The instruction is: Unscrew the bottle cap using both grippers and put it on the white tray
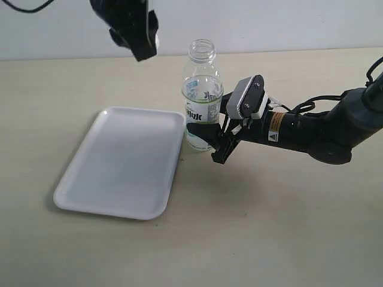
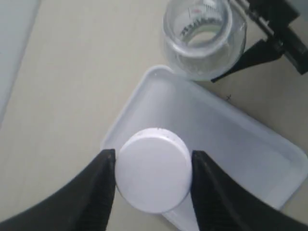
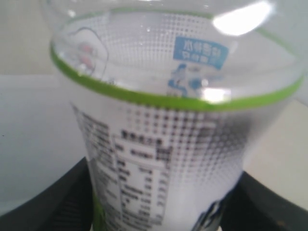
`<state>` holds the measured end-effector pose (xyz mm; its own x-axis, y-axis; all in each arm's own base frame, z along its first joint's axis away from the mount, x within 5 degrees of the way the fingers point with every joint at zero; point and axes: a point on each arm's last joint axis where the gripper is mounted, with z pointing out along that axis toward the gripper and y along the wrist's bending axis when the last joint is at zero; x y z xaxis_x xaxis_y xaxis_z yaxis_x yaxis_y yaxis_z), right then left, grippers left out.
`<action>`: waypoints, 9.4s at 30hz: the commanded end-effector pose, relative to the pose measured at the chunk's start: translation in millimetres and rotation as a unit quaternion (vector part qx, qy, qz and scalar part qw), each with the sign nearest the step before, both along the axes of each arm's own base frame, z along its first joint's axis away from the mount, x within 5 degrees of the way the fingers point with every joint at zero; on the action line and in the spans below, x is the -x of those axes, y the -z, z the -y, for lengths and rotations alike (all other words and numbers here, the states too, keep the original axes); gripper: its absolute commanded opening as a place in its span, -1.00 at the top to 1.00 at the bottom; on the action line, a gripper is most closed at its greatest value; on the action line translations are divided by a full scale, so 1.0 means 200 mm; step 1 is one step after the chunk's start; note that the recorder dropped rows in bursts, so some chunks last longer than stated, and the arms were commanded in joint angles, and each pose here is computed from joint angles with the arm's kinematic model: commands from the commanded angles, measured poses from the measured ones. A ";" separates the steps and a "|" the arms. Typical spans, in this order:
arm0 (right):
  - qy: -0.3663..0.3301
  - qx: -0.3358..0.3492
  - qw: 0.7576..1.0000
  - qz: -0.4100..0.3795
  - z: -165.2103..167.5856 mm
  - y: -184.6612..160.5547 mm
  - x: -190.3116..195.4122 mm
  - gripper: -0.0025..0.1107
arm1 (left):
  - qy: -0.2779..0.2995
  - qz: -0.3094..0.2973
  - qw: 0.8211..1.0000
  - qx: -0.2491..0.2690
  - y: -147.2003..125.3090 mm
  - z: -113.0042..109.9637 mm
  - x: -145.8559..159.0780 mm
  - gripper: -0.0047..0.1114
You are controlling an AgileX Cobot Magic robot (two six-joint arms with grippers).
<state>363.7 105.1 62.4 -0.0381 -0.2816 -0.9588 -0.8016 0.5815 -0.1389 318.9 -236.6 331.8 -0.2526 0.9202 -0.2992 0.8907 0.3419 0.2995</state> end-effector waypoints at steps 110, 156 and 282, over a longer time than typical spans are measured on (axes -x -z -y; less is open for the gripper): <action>0.051 0.015 0.998 -0.038 0.03 -0.18 -0.03 -0.52 | 0.012 -0.151 0.988 -0.014 0.67 -0.22 -0.04 0.91; -0.076 -0.065 0.983 -0.152 0.46 -0.49 0.15 -0.52 | 0.006 -0.148 0.989 -0.009 0.68 -0.22 -0.04 0.92; 0.431 -0.236 0.870 0.035 0.50 -0.94 1.44 0.96 | -0.248 0.176 0.823 0.480 0.32 -0.90 0.84 0.92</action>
<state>78.7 0.5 260.5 0.0296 0.2954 -0.9549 -0.0033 0.9554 0.2954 150.6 -55.9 269.2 -0.2617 0.0376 -0.9644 0.4853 0.8688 -0.0978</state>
